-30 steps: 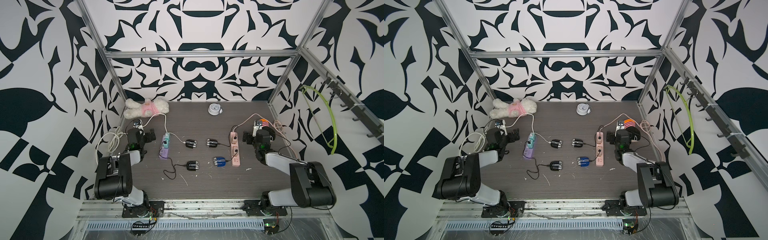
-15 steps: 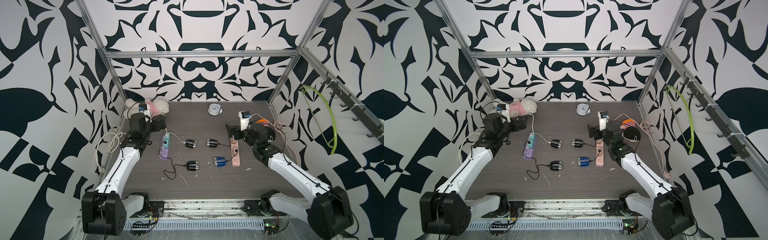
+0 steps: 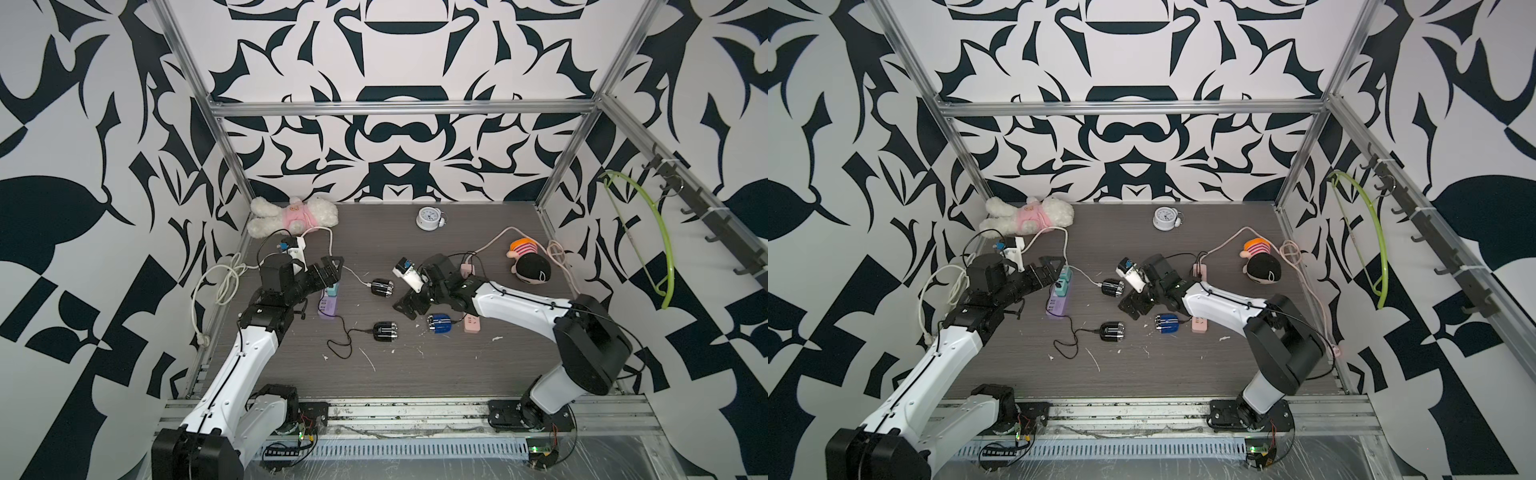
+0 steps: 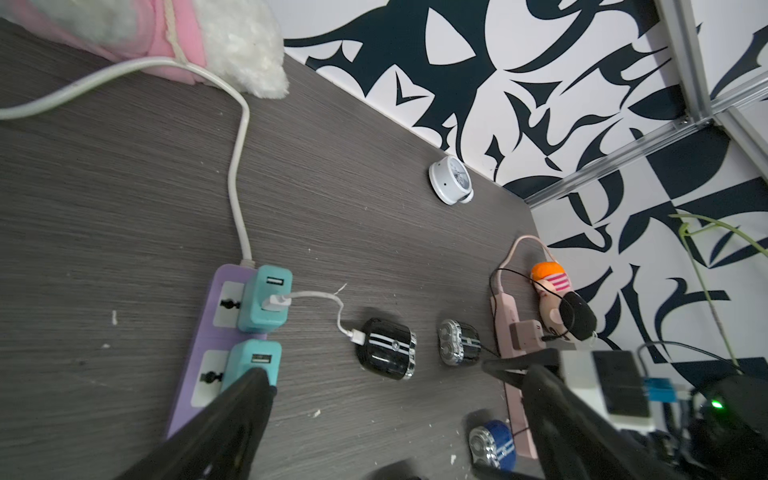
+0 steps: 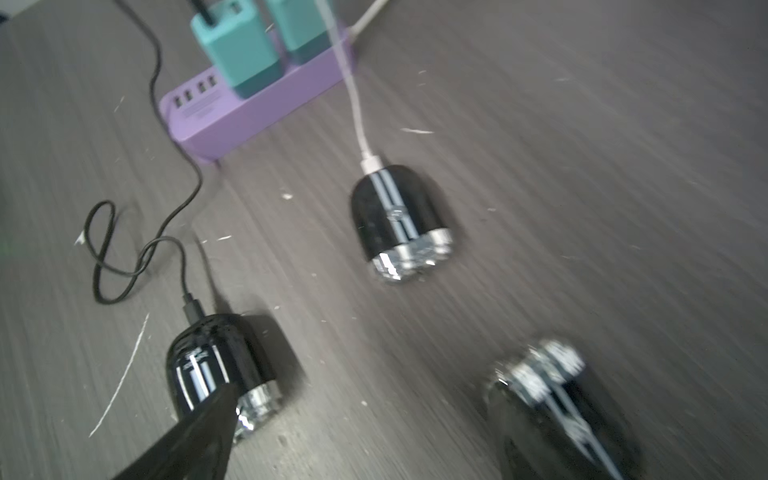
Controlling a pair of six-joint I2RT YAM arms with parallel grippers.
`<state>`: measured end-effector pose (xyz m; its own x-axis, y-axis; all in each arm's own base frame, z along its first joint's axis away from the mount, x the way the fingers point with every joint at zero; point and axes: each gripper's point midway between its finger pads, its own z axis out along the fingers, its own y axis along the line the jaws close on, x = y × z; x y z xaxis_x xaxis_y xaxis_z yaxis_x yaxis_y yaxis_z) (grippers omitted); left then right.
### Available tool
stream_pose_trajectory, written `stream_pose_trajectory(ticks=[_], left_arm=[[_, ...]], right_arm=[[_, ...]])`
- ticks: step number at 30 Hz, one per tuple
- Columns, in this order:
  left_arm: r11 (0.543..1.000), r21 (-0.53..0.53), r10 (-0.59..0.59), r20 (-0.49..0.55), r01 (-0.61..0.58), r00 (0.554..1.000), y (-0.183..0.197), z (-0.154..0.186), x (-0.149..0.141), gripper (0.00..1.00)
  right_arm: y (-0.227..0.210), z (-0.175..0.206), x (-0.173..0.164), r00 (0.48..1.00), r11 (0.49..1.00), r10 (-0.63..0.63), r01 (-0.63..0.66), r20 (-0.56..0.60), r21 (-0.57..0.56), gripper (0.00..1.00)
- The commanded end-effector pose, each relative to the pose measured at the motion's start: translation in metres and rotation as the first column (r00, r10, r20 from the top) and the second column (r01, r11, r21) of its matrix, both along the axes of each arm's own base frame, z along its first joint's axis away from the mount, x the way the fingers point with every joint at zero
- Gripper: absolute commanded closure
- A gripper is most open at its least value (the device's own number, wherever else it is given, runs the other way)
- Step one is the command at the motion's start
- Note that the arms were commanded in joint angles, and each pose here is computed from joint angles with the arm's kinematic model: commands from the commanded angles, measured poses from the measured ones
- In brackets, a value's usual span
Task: Unplug the electric shaver
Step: Pick up the electric shaver from the center of the board.
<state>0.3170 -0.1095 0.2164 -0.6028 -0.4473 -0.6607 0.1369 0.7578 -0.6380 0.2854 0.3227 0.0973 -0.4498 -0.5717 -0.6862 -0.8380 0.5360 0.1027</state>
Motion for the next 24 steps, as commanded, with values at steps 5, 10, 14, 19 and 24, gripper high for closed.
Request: stream_pose_trajectory(ticks=[5,10,14,19,24], left_arm=[[0.999,-0.033,0.034,0.023,-0.033,0.999,0.005,0.006,-0.019,0.01],[0.999,-0.028,0.040,0.007,-0.039,0.999,0.008,0.009,-0.027,0.01],[0.998,-0.030,0.057,0.003,-0.057,0.998,0.011,0.007,-0.030,0.01],[0.996,-0.040,0.077,0.000,-0.077,0.997,0.014,0.002,-0.033,0.01],[0.995,-0.039,0.087,-0.030,-0.088,0.996,0.015,-0.002,-0.032,0.01]], right_arm=[[0.040,-0.016,-0.031,0.985,0.984,0.171,-0.171,-0.003,-0.054,0.07],[0.050,-0.034,-0.041,0.977,0.974,0.211,-0.214,-0.039,-0.080,0.07],[0.053,-0.039,-0.049,0.971,0.968,0.233,-0.236,-0.048,-0.080,0.07],[0.052,-0.043,-0.051,0.971,0.967,0.233,-0.236,-0.042,-0.094,0.08],[0.048,-0.052,-0.049,0.975,0.966,0.217,-0.221,-0.041,-0.132,0.12]])
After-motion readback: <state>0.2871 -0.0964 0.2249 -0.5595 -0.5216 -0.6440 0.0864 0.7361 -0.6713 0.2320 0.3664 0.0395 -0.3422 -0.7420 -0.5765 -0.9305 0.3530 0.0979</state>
